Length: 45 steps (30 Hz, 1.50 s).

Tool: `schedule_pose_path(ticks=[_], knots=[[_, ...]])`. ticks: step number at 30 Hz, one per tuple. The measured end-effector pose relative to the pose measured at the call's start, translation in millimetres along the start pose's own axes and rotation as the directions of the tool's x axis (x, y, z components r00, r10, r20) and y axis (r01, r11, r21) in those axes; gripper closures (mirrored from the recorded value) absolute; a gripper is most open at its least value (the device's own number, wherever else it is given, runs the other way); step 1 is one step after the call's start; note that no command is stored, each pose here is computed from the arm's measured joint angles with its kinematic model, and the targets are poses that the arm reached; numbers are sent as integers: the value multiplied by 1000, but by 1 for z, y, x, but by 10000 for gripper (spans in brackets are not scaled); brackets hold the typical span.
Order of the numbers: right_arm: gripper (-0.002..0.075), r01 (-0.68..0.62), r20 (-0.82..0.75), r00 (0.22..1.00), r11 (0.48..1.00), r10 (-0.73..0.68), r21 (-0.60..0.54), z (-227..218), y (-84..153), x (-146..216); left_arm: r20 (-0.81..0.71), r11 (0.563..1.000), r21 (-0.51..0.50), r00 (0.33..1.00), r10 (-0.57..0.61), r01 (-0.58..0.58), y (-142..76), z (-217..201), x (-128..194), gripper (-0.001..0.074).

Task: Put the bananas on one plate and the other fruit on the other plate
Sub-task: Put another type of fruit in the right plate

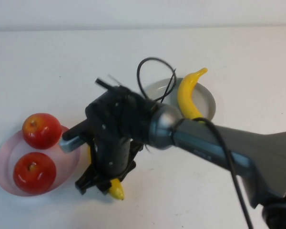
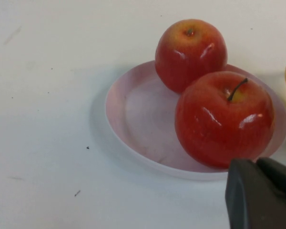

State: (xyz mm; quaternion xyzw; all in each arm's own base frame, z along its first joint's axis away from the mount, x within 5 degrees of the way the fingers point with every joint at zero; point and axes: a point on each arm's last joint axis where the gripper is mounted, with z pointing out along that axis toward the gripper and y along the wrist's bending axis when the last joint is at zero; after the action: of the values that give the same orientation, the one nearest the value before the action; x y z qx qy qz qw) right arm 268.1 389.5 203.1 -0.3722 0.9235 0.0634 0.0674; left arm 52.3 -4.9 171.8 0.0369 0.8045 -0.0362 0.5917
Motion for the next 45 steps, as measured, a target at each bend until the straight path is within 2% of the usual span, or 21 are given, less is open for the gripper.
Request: schedule_pose_path(ticks=[5,9,14,18,23,30,37,42,45], knots=[[420,-49,92,995,998,45,40,-43,-33,-4,0,1000,0,1000,0,0,0,0,0,737],[420,-132,200,973,987,111,92,-65,-82,-13,0,1000,0,1000,0,0,0,0,0,737],[420,-245,242,947,962,210,123,-54,-144,-20,0,1000,0,1000,0,0,0,0,0,737],[420,-294,213,942,946,261,139,-34,-173,-21,0,1000,0,1000,0,0,0,0,0,737],[421,-310,192,940,939,281,146,-20,-184,-23,0,1000,0,1000,0,0,0,0,0,737],[417,-310,136,947,939,290,151,-13,-184,-20,0,1000,0,1000,0,0,0,0,0,737],[321,-311,96,950,938,299,157,-13,-183,-17,0,1000,0,1000,0,0,0,0,0,737],[310,-314,106,948,937,300,151,-27,-181,-15,0,1000,0,1000,0,0,0,0,0,737],[327,-312,135,946,940,294,135,-50,-174,-13,0,1000,0,1000,0,0,0,0,0,737]])
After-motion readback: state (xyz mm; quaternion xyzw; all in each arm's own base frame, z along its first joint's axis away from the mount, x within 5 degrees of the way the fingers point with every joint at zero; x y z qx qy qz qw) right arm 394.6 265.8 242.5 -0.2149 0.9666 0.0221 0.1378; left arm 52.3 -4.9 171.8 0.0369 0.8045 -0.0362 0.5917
